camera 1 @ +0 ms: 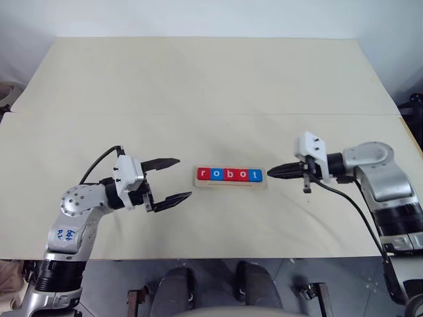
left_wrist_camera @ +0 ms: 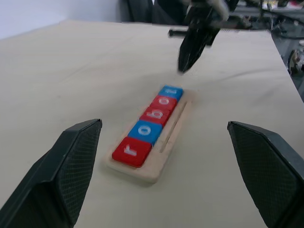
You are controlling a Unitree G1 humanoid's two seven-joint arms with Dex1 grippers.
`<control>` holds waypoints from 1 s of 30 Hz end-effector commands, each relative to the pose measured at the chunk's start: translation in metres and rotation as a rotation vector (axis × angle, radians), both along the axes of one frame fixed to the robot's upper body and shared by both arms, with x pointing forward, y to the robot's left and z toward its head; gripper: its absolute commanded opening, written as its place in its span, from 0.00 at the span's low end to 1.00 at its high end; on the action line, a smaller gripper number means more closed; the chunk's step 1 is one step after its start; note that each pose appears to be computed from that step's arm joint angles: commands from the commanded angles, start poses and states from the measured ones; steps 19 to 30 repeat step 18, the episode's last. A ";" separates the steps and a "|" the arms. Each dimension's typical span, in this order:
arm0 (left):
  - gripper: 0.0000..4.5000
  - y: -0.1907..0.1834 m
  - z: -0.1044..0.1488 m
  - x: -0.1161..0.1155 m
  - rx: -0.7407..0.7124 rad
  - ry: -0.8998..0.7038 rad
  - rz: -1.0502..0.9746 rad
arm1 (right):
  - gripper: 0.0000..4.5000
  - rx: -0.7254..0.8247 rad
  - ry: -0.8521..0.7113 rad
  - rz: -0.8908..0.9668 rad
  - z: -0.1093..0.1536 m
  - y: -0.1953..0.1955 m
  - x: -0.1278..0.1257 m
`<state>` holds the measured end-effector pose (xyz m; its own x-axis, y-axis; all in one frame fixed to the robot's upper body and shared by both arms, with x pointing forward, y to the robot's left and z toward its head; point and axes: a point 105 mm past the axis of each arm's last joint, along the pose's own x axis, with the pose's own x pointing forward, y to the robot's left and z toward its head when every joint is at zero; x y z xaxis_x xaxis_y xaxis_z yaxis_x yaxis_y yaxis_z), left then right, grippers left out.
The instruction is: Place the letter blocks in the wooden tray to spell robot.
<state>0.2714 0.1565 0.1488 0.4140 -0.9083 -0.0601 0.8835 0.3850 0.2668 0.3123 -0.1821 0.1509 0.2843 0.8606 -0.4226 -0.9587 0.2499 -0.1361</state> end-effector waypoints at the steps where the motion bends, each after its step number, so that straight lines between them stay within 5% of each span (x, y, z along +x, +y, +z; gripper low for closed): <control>1: 1.00 0.019 0.001 -0.002 0.037 -0.030 0.025 | 0.13 0.067 -0.133 -0.011 0.026 -0.013 -0.012; 13: 1.00 0.038 0.005 0.018 0.072 -0.055 0.055 | 1.00 0.205 -0.293 0.026 0.021 -0.016 -0.048; 30: 1.00 0.039 0.009 0.022 0.067 -0.072 0.067 | 1.00 0.193 -0.316 -0.028 0.021 -0.020 -0.039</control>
